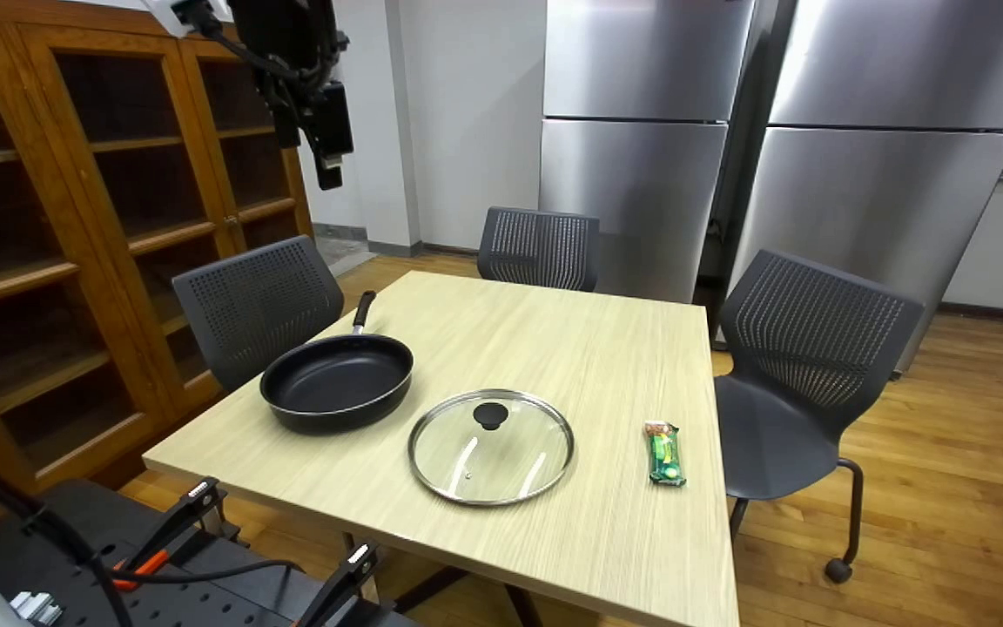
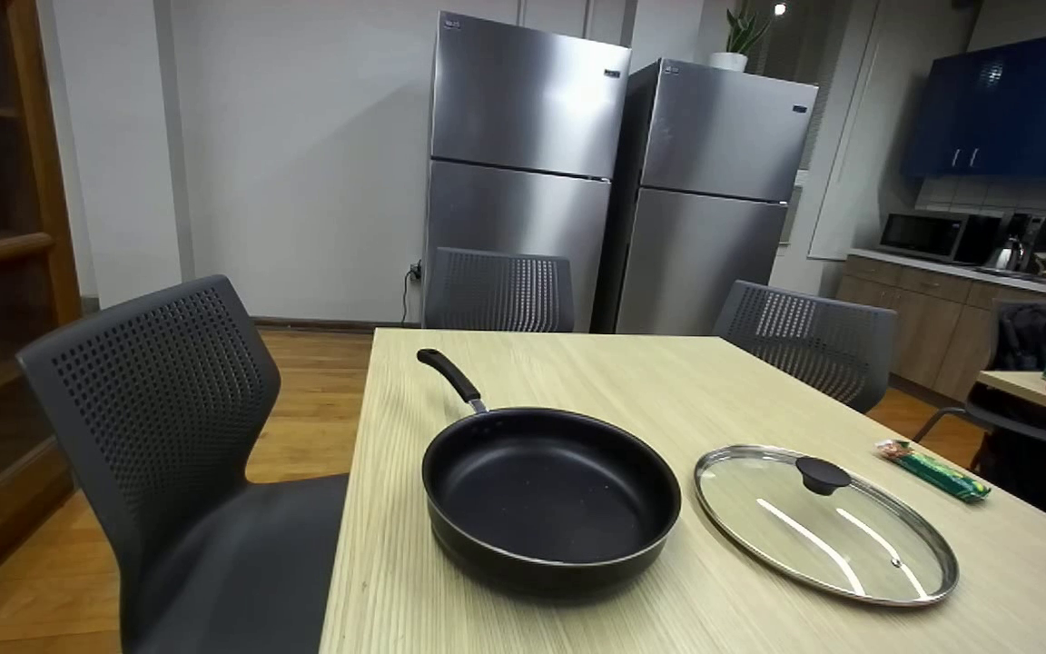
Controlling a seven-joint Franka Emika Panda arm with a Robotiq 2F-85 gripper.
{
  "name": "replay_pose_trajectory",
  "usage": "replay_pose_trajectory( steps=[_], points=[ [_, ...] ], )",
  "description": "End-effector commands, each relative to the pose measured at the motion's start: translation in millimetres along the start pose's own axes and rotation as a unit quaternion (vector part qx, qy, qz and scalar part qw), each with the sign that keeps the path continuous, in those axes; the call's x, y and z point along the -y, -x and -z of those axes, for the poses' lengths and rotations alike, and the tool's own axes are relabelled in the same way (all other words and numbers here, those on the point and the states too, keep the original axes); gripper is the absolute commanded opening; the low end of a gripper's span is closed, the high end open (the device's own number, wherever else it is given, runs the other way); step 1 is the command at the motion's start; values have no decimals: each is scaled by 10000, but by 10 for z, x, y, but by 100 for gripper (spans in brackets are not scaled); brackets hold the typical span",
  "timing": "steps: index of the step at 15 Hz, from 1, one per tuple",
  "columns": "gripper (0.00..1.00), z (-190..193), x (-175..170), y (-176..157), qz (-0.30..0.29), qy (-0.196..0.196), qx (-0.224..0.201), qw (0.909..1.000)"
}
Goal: Put the lid on the pan
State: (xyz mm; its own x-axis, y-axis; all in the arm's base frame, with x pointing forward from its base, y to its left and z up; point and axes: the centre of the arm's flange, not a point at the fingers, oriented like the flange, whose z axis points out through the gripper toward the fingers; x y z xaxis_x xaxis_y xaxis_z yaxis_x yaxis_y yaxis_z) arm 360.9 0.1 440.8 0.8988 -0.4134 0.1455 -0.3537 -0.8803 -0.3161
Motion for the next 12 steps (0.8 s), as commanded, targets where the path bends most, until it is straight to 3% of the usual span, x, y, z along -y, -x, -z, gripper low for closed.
replay_pose_trajectory(
  steps=[1, 5, 12],
  points=[
    [100, -264, -230, -269, -382, 129, -215, 9990],
    [100, -537, -472, -500, -832, 292, -363, 9954],
    [100, -1059, -732, -692, -1431, 599, -210, 9877]
  ],
)
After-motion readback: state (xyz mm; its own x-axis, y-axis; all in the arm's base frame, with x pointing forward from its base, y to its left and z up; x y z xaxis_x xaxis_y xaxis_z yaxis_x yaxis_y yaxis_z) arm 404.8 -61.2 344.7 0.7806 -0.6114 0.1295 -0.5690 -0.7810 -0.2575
